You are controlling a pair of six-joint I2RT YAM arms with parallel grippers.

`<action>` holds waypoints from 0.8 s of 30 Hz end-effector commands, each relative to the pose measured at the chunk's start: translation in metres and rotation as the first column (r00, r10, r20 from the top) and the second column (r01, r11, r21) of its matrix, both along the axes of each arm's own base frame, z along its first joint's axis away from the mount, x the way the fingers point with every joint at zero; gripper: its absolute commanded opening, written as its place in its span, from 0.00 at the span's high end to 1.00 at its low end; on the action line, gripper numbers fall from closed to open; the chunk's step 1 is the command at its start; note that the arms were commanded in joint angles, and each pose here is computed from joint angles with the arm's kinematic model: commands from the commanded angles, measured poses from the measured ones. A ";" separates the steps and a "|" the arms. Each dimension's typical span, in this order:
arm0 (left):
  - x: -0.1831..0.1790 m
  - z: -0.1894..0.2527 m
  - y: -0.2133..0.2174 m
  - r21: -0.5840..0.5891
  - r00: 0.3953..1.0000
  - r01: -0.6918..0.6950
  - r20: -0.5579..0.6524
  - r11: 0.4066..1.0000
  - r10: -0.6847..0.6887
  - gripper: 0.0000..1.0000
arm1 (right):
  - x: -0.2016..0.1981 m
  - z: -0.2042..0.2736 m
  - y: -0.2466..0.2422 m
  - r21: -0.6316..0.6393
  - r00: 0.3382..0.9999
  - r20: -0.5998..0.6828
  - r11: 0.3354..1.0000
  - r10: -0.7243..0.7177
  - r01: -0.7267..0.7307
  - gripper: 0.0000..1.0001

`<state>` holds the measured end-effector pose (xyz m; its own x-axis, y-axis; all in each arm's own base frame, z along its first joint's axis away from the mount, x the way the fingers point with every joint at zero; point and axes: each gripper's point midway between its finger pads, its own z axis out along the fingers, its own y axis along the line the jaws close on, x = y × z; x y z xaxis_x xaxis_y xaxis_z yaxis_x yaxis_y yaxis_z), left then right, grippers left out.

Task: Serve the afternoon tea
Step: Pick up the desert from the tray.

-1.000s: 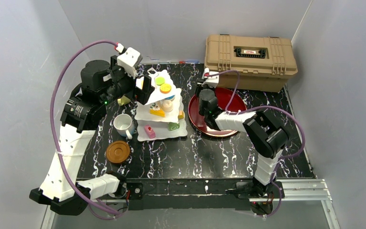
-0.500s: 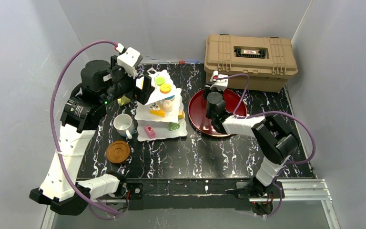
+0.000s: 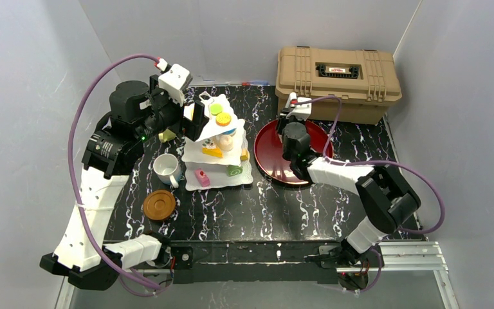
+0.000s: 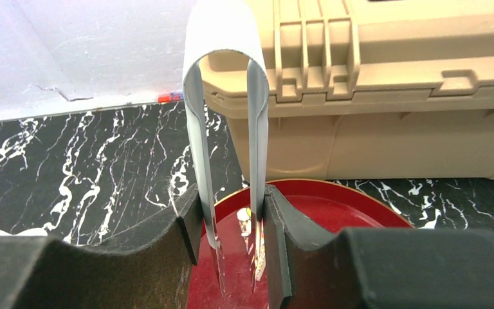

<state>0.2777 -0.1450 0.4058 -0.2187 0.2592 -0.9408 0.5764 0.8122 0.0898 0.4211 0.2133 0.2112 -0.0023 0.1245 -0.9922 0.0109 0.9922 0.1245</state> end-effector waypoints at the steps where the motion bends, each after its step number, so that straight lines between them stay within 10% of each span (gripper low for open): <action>1: 0.000 0.008 -0.001 -0.024 1.000 0.005 0.016 1.000 -0.005 0.01 | -0.009 0.028 -0.019 0.039 0.997 0.043 0.998 -0.060 0.058 0.83; 9: -0.001 0.012 -0.002 -0.032 1.000 0.008 0.021 0.999 -0.007 0.01 | -0.001 0.018 -0.020 0.028 0.995 0.029 0.995 -0.100 0.099 0.59; 24: 0.000 0.011 0.000 -0.025 1.000 0.002 0.022 1.000 -0.001 0.01 | 0.024 0.003 -0.017 0.048 0.995 0.048 0.995 -0.092 0.090 0.52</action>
